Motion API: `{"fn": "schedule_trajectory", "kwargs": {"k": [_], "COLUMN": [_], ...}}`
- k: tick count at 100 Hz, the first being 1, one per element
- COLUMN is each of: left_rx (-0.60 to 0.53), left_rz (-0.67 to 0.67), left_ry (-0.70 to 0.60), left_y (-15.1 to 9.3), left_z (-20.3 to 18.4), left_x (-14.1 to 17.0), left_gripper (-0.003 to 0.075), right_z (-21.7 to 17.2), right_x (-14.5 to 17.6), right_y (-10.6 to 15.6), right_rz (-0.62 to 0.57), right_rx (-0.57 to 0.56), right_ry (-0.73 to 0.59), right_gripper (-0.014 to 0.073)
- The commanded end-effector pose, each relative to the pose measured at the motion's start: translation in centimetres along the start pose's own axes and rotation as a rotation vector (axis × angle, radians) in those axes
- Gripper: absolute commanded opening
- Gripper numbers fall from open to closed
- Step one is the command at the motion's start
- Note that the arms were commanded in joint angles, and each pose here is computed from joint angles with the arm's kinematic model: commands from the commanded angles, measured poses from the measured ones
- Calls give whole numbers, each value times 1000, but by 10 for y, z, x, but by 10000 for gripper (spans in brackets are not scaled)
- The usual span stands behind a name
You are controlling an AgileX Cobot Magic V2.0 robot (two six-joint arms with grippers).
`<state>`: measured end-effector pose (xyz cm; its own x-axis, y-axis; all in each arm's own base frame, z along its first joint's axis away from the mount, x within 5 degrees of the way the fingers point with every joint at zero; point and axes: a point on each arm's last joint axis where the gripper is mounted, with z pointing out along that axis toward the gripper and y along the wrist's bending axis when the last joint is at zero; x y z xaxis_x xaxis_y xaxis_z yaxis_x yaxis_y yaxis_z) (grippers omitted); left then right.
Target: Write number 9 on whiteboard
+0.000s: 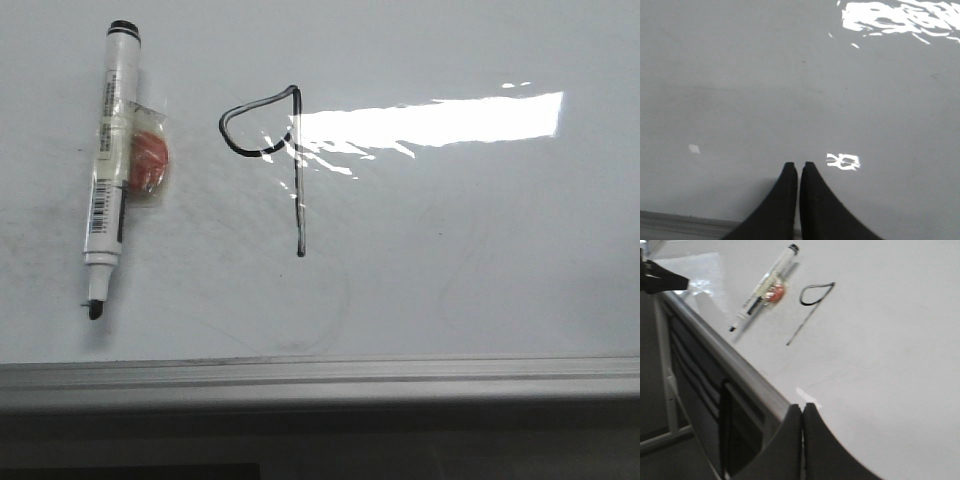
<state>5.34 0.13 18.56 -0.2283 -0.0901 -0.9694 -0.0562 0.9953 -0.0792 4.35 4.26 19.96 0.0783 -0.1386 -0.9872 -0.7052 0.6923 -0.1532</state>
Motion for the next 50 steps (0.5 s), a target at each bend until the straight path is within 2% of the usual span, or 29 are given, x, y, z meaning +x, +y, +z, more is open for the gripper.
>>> {"fn": "schedule_trajectory", "kwargs": {"k": [1, 12, 36, 50], "left_rx": [1, 0, 0, 0], "left_rz": [-8, -9, -9, -9], "left_ry": [-29, -29, -29, -29], "left_y": [1, 1, 1, 1], "left_z": [2, 2, 2, 2], "left_x": [8, 8, 8, 8], "left_gripper": [-20, -20, -20, -20], "right_z": [1, -1, -14, -23], "right_x": [-1, 0, 4, 8], "right_y": [-6, -16, -40, -44], "right_rz": [-1, 67, 124, 146], "right_rx": [102, 276, 723, 874], "right_ry": [-30, -17, 22, 44], "right_gripper": [-64, -64, -64, -64]}}
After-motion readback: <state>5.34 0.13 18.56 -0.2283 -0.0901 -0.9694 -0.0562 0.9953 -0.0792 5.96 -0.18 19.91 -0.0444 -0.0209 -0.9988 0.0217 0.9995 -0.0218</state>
